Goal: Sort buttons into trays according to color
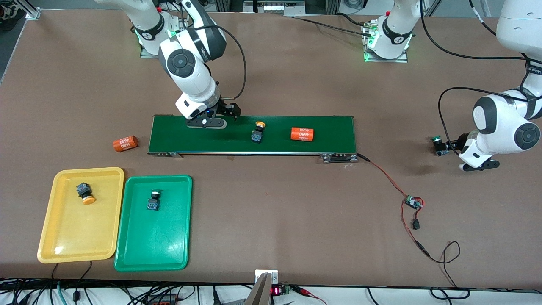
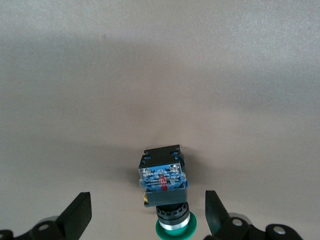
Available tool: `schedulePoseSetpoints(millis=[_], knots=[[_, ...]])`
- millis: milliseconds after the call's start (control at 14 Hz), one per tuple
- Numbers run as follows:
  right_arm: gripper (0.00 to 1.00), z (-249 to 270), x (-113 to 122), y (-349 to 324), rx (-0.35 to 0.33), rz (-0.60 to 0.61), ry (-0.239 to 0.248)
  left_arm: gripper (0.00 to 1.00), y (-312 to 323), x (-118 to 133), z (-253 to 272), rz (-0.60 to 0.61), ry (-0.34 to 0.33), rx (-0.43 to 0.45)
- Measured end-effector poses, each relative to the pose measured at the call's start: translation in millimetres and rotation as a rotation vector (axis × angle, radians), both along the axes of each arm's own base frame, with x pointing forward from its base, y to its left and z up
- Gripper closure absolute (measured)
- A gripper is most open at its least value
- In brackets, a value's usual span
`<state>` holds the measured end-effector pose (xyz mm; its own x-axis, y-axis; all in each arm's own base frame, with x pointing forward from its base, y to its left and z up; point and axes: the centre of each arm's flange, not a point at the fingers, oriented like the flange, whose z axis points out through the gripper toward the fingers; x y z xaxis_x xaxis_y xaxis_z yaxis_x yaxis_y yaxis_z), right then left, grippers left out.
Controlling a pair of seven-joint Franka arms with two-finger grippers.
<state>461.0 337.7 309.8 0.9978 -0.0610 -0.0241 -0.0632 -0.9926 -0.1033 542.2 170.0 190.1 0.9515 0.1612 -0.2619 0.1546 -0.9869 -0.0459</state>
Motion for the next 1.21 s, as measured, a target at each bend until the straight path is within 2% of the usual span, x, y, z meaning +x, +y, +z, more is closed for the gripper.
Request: schedulePoseSetpoints(millis=[214,428,499,713,856,999,1213], knots=[[0.0,-2.8,-3.1,11.1,0.013,0.004,-0.029,0.0,-2.0,-3.6,-13.1,0.024,0.018,-0.022],[0.0,-12.5,-8.5,21.0,0.011,-0.03,-0.029,0.0,-3.1,-7.7,-28.5,0.026,0.041,-0.028],[0.0,-15.3,-9.4,22.4,0.008,-0.029,-0.027,0.06,-3.6,-8.2,-30.7,0.025,0.044,-0.029],[0.0,-19.3,-10.7,30.0,0.005,-0.063,-0.026,0.42,-10.2,-4.4,-27.3,0.014,0.037,-0.032],[0.0,-17.5,-5.2,38.3,0.011,-0.107,-0.032,0.6,-14.0,-0.6,-22.7,0.005,0.026,-0.032],[0.0,-19.4,0.2,44.3,0.012,-0.136,-0.034,0.6,-18.3,4.1,-15.0,-0.023,0.014,-0.035],[0.0,-26.8,4.8,47.8,0.005,-0.15,-0.031,0.6,-55.6,20.2,21.9,-0.193,-0.014,-0.06]])
